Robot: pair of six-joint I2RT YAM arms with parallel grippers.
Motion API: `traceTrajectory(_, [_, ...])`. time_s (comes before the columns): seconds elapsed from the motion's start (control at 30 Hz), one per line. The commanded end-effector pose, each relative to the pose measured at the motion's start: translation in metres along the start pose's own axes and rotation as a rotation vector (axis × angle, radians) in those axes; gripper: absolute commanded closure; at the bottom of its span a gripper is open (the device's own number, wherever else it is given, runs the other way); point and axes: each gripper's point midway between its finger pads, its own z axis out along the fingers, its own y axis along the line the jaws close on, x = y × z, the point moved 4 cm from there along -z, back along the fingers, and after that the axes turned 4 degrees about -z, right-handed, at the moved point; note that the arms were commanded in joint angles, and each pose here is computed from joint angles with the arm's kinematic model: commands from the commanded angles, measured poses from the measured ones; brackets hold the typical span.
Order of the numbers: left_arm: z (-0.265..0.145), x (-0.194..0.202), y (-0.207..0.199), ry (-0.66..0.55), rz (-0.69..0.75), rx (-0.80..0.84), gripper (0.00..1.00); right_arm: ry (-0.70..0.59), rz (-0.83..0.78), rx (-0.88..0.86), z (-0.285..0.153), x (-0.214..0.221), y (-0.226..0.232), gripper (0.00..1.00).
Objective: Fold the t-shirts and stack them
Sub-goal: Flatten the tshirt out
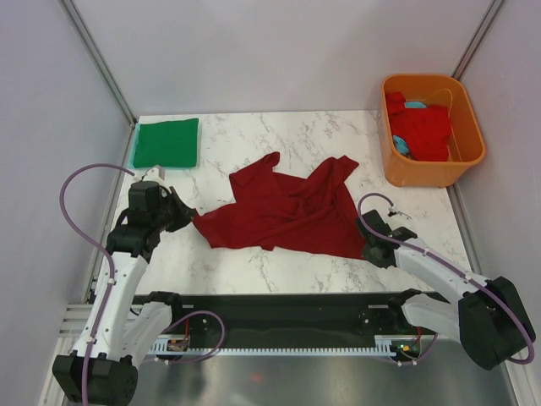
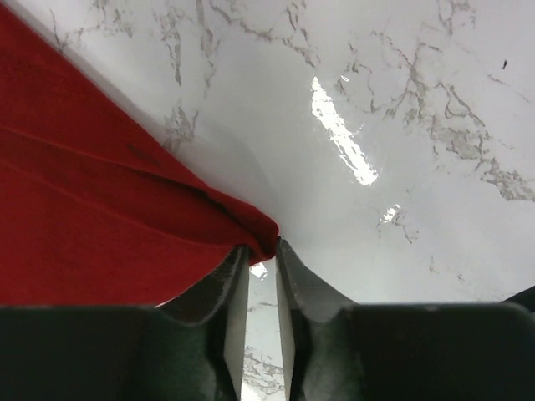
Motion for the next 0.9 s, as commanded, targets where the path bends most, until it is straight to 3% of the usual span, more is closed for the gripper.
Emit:
traceTrajectory(0.0, [0.001, -0.006, -0.008, -0.021, 0.001, 0.044, 0.98, -0.061, 0.034, 0.000, 0.003, -0.007, 0.001, 0.79])
traceTrajectory(0.1, [-0.001, -0.008, -0.011, -0.027, -0.009, 0.055, 0.98, -0.099, 0.040, -0.004, -0.001, -0.015, 0.002, 0.98])
traceTrajectory(0.23, [-0.011, -0.019, -0.023, -0.057, -0.051, 0.096, 0.98, -0.169, 0.055, -0.038, -0.022, -0.039, 0.010, 1.00])
traceTrajectory(0.37, [-0.039, -0.054, -0.048, -0.166, -0.071, 0.147, 0.98, -0.308, 0.079, -0.124, -0.076, -0.092, 0.024, 1.00])
traceTrajectory(0.57, [-0.135, -0.139, -0.124, -0.393, -0.126, 0.374, 0.98, -0.586, 0.193, -0.394, -0.216, -0.180, 0.029, 1.00])
traceTrajectory(0.67, [-0.214, -0.169, -0.160, -0.533, -0.134, 0.540, 0.98, -0.706, 0.216, -0.528, -0.286, -0.208, 0.015, 1.00])
traceTrajectory(0.8, [-0.279, -0.171, -0.181, -0.588, -0.137, 0.684, 0.98, -0.826, 0.293, -0.719, -0.378, -0.225, -0.021, 1.00])
traceTrajectory(0.87, [-0.306, -0.164, -0.185, -0.599, -0.134, 0.743, 0.98, -0.862, 0.333, -0.785, -0.403, -0.225, -0.036, 1.00])
